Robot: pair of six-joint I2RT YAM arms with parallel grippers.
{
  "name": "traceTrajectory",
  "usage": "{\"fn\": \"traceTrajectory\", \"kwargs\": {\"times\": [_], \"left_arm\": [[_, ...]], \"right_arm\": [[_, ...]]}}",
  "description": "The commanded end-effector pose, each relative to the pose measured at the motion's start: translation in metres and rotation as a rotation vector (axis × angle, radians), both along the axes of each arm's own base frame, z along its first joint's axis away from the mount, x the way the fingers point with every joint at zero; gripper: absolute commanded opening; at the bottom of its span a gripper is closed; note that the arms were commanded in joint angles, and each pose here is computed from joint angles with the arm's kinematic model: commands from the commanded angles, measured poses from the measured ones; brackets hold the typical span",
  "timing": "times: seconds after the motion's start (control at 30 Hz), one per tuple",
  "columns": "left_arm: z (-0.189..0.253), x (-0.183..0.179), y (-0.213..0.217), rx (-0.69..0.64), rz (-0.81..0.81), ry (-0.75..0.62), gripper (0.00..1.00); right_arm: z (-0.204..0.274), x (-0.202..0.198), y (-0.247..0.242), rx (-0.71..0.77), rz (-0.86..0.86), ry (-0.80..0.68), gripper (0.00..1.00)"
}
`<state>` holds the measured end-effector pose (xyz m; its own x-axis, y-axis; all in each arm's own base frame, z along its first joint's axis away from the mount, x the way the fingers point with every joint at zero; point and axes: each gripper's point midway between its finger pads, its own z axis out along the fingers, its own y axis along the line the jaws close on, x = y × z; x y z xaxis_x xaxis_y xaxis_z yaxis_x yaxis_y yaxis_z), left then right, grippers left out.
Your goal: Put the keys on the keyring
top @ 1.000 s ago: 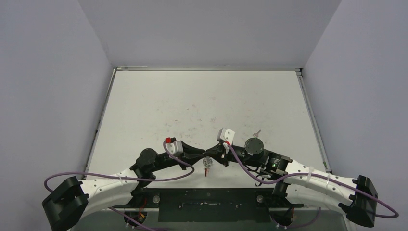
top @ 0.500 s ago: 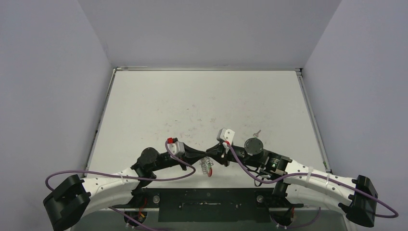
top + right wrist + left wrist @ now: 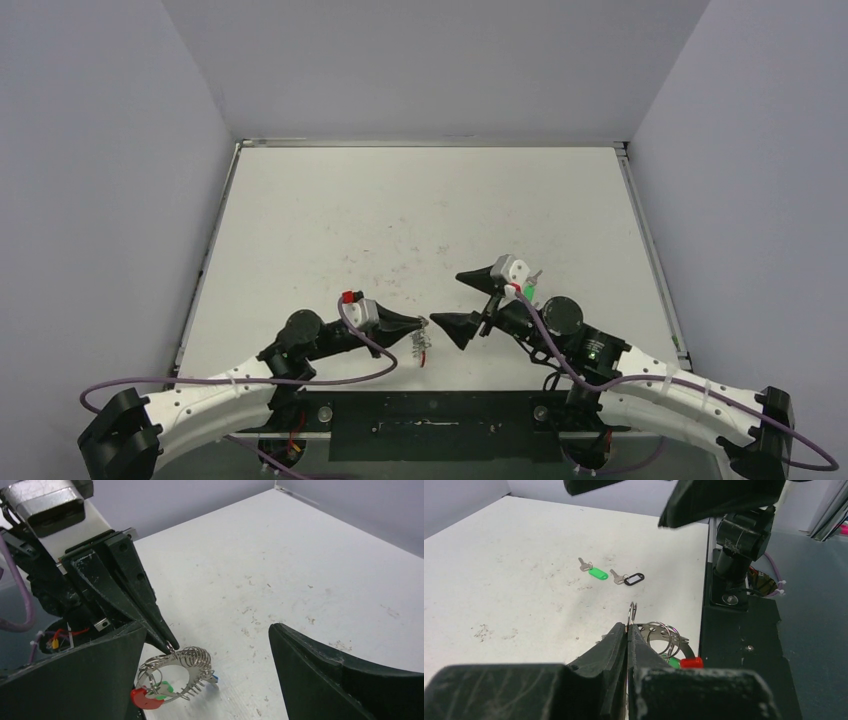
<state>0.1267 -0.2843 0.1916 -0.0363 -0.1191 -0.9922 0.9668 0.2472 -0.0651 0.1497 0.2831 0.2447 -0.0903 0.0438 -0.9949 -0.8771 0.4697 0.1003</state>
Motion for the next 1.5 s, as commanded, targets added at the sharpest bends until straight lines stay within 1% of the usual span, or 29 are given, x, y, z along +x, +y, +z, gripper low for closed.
{"fn": "traceTrajectory", "kwargs": {"times": [0.0,0.17,0.3,0.5,0.73,0.9,1.0,1.17,1.2,1.23,1.33,1.4,1.47], "left_arm": [[0.015,0.003,0.005,0.015,0.028,-0.066,0.00],[0.008,0.006,0.014,0.111,0.054,-0.132,0.00],[0.002,0.008,0.021,0.174,0.075,-0.131,0.00],[0.002,0.007,0.023,0.156,0.083,-0.102,0.00],[0.003,0.005,0.023,0.114,0.087,-0.087,0.00],[0.002,0.005,0.024,0.110,0.092,-0.080,0.00],[0.002,0.005,0.024,0.100,0.092,-0.078,0.00],[-0.004,0.007,0.021,0.104,0.090,-0.053,0.00],[-0.005,0.007,0.020,0.108,0.089,-0.048,0.03],[-0.007,0.007,0.018,0.105,0.087,-0.021,0.11],[-0.018,0.008,0.011,0.120,0.077,0.047,0.25],[-0.024,0.009,0.007,0.123,0.073,0.097,0.32],[-0.031,0.010,0.003,0.125,0.072,0.150,0.35]], "right_arm": [[0.016,0.012,-0.013,0.066,-0.103,-0.002,1.00],[0.007,0.023,-0.023,0.032,-0.186,0.041,1.00],[-0.012,0.038,-0.036,-0.037,-0.317,0.136,1.00],[-0.056,0.064,-0.069,-0.191,-0.541,0.297,1.00],[-0.105,0.091,-0.119,-0.229,-0.751,0.540,0.94],[-0.139,0.095,-0.164,-0.273,-0.917,0.691,0.91],[-0.156,0.092,-0.177,-0.274,-0.959,0.766,0.90],[-0.169,0.086,-0.173,-0.261,-0.909,0.827,0.90],[-0.170,0.085,-0.170,-0.258,-0.889,0.830,0.91],[-0.171,0.084,-0.169,-0.258,-0.878,0.831,0.91],[-0.170,0.080,-0.157,-0.254,-0.796,0.844,0.92],[-0.170,0.077,-0.151,-0.253,-0.749,0.852,0.92],[-0.171,0.073,-0.144,-0.253,-0.702,0.865,0.91]]}}
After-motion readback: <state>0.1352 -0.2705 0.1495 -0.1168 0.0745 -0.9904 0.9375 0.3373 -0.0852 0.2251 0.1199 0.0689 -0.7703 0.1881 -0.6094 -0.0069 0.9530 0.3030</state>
